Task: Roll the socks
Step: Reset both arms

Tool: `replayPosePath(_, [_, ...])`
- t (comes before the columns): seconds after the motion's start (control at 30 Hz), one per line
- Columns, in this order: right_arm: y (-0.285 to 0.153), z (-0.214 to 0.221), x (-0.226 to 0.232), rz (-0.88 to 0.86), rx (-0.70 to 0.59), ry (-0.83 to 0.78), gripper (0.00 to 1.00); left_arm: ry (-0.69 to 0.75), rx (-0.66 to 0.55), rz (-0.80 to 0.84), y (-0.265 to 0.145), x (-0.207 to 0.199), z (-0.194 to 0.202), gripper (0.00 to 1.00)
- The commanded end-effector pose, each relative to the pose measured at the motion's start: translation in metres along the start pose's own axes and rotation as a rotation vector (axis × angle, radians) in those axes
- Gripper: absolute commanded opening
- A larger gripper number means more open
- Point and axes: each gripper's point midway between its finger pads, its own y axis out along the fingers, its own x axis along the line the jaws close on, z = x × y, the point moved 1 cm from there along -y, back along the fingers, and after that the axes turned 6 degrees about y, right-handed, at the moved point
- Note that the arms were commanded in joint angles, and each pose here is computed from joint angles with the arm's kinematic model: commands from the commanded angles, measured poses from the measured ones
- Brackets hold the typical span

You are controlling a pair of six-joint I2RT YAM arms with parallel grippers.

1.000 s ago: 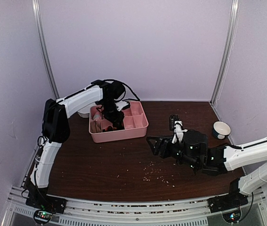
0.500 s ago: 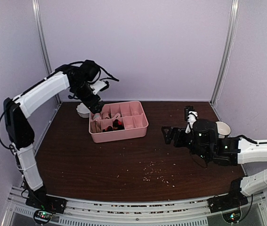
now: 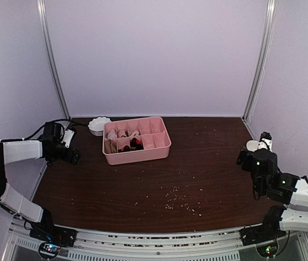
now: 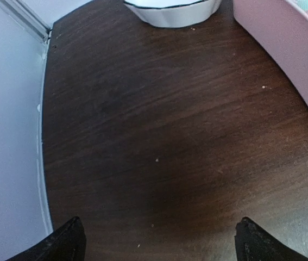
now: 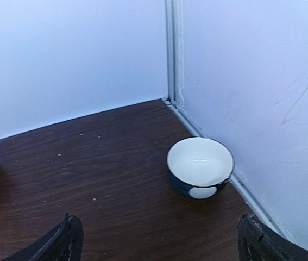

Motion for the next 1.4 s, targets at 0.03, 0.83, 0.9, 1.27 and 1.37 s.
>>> replayPosePath(0.03, [0.001, -0.026, -0.035, 0.111, -0.194, 0.015, 1.0, -0.019, -0.445, -0.169, -0.014, 0.03, -0.076, 0.98])
replayPosePath(0.83, [0.099, -0.01, -0.02, -0.116, -0.272, -0.087, 1.0, -0.216, -0.655, -0.408, -0.043, 0.058, -0.034, 0.98])
replayPosePath(0.9, [0.11, -0.004, -0.019, -0.113, -0.186, -0.095, 1.0, -0.212, -0.662, -0.407, -0.044, 0.058, -0.036, 0.98])
replayPosePath(1.27, [0.119, -0.008, -0.017, -0.14, -0.177, -0.091, 1.0, -0.211, -0.659, -0.403, -0.043, 0.058, -0.036, 0.98])
replayPosePath(1.37, [0.119, -0.006, -0.018, -0.139, -0.167, -0.092, 0.99, -0.208, -0.654, -0.399, -0.042, 0.058, -0.037, 0.98])
